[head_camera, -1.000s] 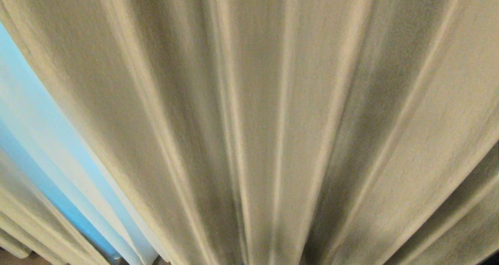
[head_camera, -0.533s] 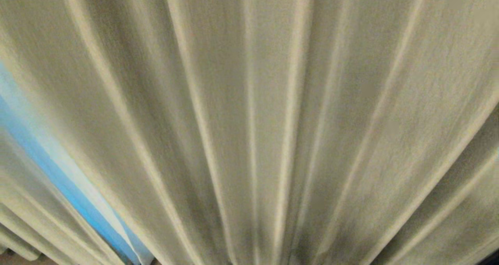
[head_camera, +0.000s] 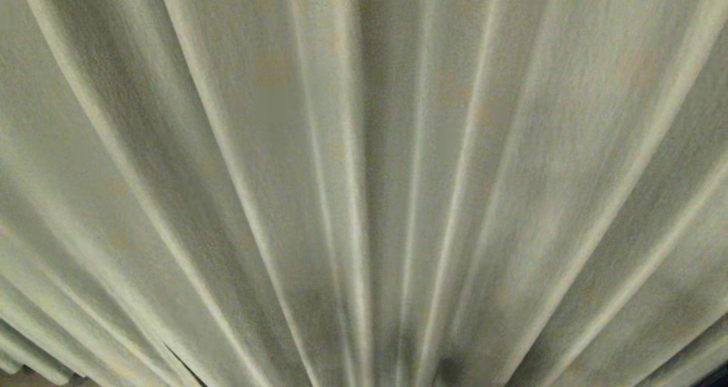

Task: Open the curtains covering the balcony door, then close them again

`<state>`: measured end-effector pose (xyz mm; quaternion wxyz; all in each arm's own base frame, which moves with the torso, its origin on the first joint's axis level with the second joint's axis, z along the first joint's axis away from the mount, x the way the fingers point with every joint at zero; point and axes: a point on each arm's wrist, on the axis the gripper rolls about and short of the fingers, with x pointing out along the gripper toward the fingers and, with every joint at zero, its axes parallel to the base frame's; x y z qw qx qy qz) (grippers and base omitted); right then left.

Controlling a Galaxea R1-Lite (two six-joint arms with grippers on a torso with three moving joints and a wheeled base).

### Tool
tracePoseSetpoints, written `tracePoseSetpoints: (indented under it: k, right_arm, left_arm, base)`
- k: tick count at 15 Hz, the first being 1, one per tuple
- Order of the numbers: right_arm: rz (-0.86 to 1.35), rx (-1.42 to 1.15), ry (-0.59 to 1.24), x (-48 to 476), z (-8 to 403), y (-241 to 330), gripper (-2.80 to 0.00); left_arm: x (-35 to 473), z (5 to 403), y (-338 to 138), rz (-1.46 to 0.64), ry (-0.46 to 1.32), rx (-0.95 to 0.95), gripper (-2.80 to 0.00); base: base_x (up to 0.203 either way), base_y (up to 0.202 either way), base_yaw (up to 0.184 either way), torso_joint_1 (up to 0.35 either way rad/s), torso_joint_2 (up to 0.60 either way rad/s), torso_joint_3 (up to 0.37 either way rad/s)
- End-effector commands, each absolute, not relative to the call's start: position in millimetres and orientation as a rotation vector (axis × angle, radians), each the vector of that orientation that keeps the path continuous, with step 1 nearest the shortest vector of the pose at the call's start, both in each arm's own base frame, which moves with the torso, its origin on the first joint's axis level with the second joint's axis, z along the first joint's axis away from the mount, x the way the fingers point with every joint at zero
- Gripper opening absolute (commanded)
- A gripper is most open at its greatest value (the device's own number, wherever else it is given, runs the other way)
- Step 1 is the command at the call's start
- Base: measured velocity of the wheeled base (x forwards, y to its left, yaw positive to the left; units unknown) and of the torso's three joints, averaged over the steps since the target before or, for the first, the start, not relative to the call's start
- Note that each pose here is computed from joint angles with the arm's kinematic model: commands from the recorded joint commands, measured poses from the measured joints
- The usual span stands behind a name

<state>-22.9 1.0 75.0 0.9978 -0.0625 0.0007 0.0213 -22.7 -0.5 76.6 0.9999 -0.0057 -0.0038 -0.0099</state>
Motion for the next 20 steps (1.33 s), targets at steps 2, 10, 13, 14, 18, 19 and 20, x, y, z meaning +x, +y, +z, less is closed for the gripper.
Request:
tracePoseSetpoints:
  k: [2,10,13,14,18,19,20]
  right_arm:
    - [0.043,-0.127,0.002,-22.8,75.0,1.0,-2.80]
    - [0.045,-0.126,0.002,-22.8,75.0,1.1,-2.80]
    - [0.045,-0.126,0.002,-22.8,75.0,1.1,-2.80]
    - [0.045,-0.126,0.002,-22.8,75.0,1.1,-2.80]
    - [0.044,-0.127,0.002,-22.8,75.0,1.1,-2.80]
    - [0.045,-0.126,0.002,-22.8,75.0,1.1,-2.80]
    - [0.045,-0.126,0.002,-22.8,75.0,1.1,-2.80]
  left_arm:
    - [-22.7,76.5,-0.5,-0.020,-0.008,-0.012,-2.80]
    - [-22.7,76.5,-0.5,-0.020,-0.008,-0.012,-2.80]
    - [-22.7,76.5,-0.5,-0.020,-0.008,-0.012,-2.80]
    - [-22.7,76.5,-0.5,-0.018,-0.008,-0.012,-2.80]
    - [-22.7,76.5,-0.5,-0.020,-0.008,-0.012,-2.80]
    - [-22.8,76.8,-0.5,-0.020,-0.009,-0.012,-2.80]
    - [-22.7,76.5,-0.5,-0.020,-0.008,-0.012,-2.80]
  base:
    - [0.000,0.000,0.000,0.000,0.00,0.000]
    - [0.000,0.000,0.000,0.000,0.00,0.000]
    - [0.000,0.000,0.000,0.000,0.00,0.000]
    - [0.000,0.000,0.000,0.000,0.00,0.000]
    - [0.000,0.000,0.000,0.000,0.00,0.000]
    - [0.000,0.000,0.000,0.000,0.00,0.000]
    - [0.000,0.000,0.000,0.000,0.00,0.000]
